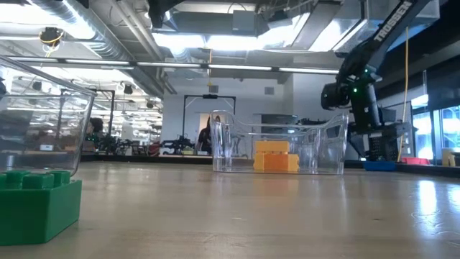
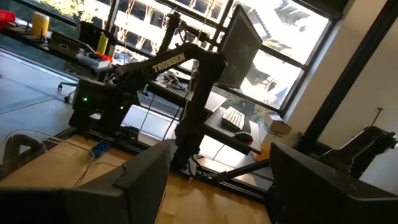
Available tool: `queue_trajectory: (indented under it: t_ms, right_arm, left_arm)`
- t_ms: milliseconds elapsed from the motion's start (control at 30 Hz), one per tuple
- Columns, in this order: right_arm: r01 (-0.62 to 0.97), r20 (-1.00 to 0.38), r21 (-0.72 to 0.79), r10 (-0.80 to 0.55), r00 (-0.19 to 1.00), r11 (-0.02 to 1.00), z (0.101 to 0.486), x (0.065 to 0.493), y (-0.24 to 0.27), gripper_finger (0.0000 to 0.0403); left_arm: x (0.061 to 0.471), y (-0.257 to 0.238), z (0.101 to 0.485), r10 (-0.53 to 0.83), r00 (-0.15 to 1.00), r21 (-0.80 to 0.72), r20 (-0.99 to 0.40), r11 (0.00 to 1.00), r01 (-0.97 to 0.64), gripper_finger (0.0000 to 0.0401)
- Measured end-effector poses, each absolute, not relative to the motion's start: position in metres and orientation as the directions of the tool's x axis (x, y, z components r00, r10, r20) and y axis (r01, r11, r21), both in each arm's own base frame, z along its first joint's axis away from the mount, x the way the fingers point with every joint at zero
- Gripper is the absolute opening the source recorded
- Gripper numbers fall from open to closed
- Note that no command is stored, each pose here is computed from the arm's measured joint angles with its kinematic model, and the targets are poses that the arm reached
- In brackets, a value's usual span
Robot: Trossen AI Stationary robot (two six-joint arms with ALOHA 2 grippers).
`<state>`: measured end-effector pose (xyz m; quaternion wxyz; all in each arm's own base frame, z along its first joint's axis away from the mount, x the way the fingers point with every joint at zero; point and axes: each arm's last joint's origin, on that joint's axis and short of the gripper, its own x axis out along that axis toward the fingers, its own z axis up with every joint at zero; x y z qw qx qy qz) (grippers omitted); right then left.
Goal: Sort & place blocks by color
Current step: Put the top blue game piece into the bottom bottom transparent bin
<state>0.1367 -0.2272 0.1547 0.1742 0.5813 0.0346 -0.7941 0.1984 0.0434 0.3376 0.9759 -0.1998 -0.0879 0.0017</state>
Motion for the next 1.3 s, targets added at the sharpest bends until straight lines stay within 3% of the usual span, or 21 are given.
queue_trajectory:
  t_ms: [400,733,1300]
  right_arm:
    - [0.323,-0.947,0.039,-0.138,-0.291,-0.946,0.128,0.137,-0.233,0.0351]
    - [0.437,-0.932,-0.008,-0.152,-0.33,-0.9,0.126,0.137,-0.234,0.0351]
    - [0.47,-0.925,-0.012,-0.169,-0.34,-0.883,0.125,0.137,-0.234,0.0351]
  left_arm:
    - [0.198,0.044,0.338,0.048,0.984,-0.436,0.171,0.9,0.031,0.0266]
    - [0.198,0.044,0.338,0.066,0.983,-0.441,0.171,0.897,0.016,0.0266]
    - [0.198,0.044,0.338,0.066,0.983,-0.438,0.171,0.899,0.016,0.0266]
